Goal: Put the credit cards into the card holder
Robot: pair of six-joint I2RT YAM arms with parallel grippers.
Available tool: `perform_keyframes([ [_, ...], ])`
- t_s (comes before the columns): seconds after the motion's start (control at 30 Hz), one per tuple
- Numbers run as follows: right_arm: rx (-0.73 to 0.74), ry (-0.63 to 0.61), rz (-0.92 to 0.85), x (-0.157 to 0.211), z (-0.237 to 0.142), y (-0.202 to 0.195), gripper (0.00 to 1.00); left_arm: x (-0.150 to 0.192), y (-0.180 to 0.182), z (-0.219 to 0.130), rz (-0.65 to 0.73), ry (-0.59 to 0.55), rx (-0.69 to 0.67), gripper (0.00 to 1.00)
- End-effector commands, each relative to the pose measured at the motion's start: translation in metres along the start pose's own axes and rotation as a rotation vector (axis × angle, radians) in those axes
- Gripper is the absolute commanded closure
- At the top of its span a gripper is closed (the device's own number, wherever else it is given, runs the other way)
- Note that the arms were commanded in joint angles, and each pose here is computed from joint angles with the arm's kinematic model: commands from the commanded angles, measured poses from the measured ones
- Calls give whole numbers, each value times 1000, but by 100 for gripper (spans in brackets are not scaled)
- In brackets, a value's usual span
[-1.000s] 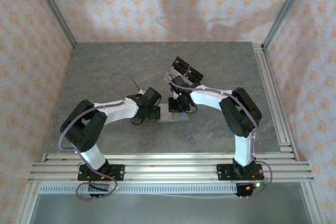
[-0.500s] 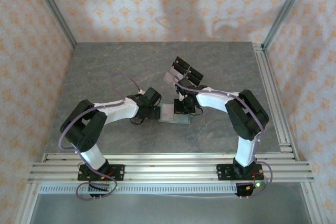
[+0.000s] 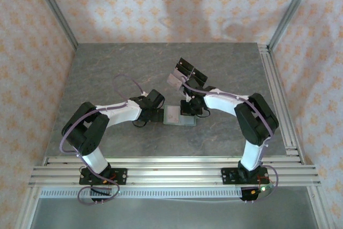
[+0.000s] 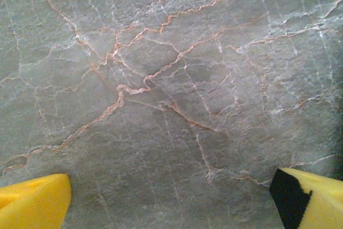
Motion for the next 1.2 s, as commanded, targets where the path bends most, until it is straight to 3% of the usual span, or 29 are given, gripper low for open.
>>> perform_keyframes([
  [0.0, -21, -27, -42, -5, -15, 19, 100, 11, 3, 10, 6, 30, -11, 2],
  [0.67, 24, 14, -30, 3, 19, 11, 100, 12, 2, 13, 12, 40, -9, 2],
  [1.17, 10, -28, -28, 3, 1, 12, 100, 13, 1, 14, 15, 43, -6, 2],
])
Point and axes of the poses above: each hand's point on the last joint's axis, 136 mm out from that joint toward the fingers, its own z axis out along the fingers, its own y axis along the line the jaws close on, x = y × z, the point moved 3 cm from there along -z, back along the fingers, and after that the axes turned 6 degrees about z, right-handed, at the moved point
